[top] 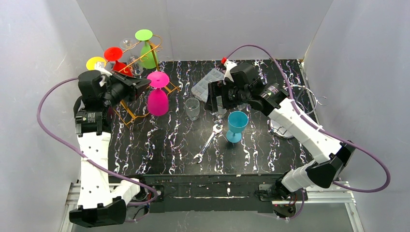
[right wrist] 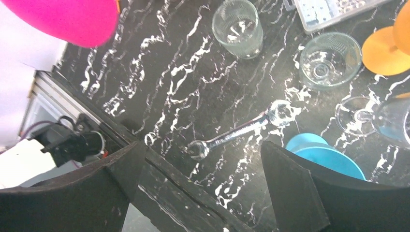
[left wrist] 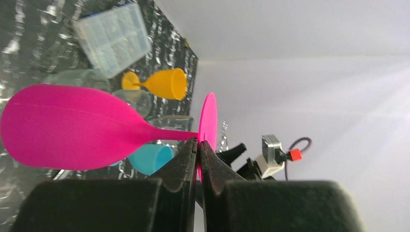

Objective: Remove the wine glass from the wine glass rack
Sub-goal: Place the wine glass at the center of the board.

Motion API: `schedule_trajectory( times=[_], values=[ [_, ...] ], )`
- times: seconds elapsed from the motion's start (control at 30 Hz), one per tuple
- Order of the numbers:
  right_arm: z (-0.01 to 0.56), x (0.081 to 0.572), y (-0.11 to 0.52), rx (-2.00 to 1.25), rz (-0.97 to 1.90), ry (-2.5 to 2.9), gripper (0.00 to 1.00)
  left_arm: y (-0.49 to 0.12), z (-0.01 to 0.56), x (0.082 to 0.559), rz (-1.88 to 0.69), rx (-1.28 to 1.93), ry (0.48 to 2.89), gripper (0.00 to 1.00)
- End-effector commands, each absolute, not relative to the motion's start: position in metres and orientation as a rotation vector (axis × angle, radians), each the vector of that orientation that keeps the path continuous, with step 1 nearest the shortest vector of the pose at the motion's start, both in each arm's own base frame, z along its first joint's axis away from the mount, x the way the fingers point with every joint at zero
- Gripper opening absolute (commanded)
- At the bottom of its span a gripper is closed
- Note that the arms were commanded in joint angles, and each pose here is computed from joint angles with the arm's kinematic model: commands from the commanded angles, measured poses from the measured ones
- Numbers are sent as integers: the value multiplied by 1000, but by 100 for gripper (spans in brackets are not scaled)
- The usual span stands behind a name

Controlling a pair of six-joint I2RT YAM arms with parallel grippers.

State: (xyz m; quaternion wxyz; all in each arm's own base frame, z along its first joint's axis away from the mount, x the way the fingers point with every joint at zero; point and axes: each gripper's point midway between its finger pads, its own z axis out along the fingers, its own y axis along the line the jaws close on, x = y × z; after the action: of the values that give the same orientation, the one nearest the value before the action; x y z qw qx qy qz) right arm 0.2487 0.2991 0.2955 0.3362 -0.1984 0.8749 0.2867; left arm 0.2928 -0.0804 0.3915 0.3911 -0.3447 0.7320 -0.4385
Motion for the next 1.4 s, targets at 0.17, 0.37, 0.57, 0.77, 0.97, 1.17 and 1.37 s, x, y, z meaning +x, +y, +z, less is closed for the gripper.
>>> schedule_trajectory(
  times=[0.17, 0.37, 0.57, 0.77, 0.97, 1.17, 1.37],
  values=[
    [399, 275, 319, -339, 1066, 1938, 98, -133, 472, 324, -1524, -837, 1649, 0],
    [430, 287, 317, -226, 1398, 1792, 98, -144, 510, 341, -1678, -847, 1529, 0],
    [452, 287, 318, -148, 1572, 1671, 98, -155, 535, 345, -1779, -845, 1450, 0],
    [465, 290, 316, -76, 1637, 1576, 98, -170, 549, 341, -1843, -835, 1431, 0],
    [479, 293, 307, -17, 1653, 1472, 98, -184, 555, 344, -1894, -835, 1435, 0],
    [489, 289, 303, 12, 1704, 1394, 94, -187, 551, 350, -1977, -871, 1391, 0],
    [501, 283, 295, 27, 1741, 1289, 85, -187, 556, 351, -2052, -897, 1347, 0]
  ],
)
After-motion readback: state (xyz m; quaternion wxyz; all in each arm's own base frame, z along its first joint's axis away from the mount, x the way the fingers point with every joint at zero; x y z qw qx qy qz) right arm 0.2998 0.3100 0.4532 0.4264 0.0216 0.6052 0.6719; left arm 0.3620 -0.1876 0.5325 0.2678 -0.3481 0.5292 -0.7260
